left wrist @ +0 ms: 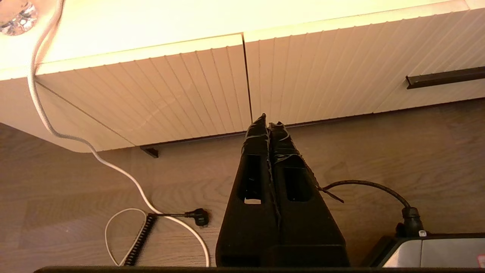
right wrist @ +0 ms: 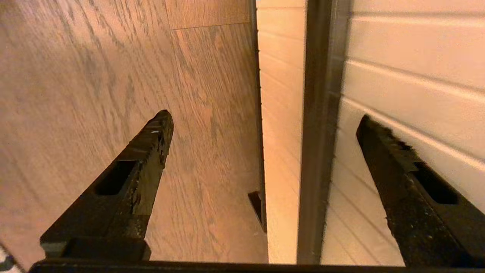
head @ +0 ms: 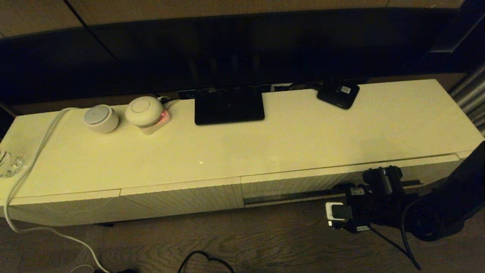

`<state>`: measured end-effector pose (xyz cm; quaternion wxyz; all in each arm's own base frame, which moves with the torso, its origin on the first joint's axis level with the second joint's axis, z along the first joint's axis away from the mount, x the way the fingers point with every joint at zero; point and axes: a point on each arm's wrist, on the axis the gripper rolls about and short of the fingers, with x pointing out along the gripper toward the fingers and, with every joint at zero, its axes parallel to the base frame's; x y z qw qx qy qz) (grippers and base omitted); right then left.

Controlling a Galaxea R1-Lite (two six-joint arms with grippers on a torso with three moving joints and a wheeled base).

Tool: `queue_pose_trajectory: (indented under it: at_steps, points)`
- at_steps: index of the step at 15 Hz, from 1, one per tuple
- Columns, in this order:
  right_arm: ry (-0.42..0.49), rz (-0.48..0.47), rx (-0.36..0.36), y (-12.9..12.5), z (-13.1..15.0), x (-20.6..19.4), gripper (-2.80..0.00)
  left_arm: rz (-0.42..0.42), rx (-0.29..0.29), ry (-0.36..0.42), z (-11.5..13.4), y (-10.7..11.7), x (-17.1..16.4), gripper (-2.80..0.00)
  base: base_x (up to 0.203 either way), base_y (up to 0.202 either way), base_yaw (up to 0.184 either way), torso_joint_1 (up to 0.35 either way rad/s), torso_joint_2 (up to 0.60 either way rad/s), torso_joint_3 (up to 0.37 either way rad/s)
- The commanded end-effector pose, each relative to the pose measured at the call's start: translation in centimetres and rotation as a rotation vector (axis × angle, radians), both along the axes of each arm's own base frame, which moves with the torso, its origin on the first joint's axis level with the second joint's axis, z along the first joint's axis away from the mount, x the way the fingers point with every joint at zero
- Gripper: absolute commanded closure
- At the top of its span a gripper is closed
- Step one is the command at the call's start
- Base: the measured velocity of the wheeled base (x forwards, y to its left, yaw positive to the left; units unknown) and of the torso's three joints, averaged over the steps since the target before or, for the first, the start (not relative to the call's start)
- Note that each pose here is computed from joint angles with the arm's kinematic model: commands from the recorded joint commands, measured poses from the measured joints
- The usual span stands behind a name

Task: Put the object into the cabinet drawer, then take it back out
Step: Open the drawer

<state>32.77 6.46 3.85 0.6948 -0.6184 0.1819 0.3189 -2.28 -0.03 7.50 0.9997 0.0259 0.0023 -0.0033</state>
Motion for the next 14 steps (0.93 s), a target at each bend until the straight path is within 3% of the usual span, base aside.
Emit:
queue_pose_trajectory:
  at_steps: [1,14]
  points:
    - [0.018,0.005,-0.009,0.1,-1.6,0.8,-2.80,0.000,0.000,0.003,-0.1,0.0,0.0,0.00,0.000,0.000,0.000,0.000,0.00,0.000]
    - [0.096,0.013,-0.023,0.0,-3.5,-0.3,-2.80,0.000,0.000,0.003,-0.1,0.0,0.0,0.00,0.000,0.000,0.000,0.000,0.00,0.000]
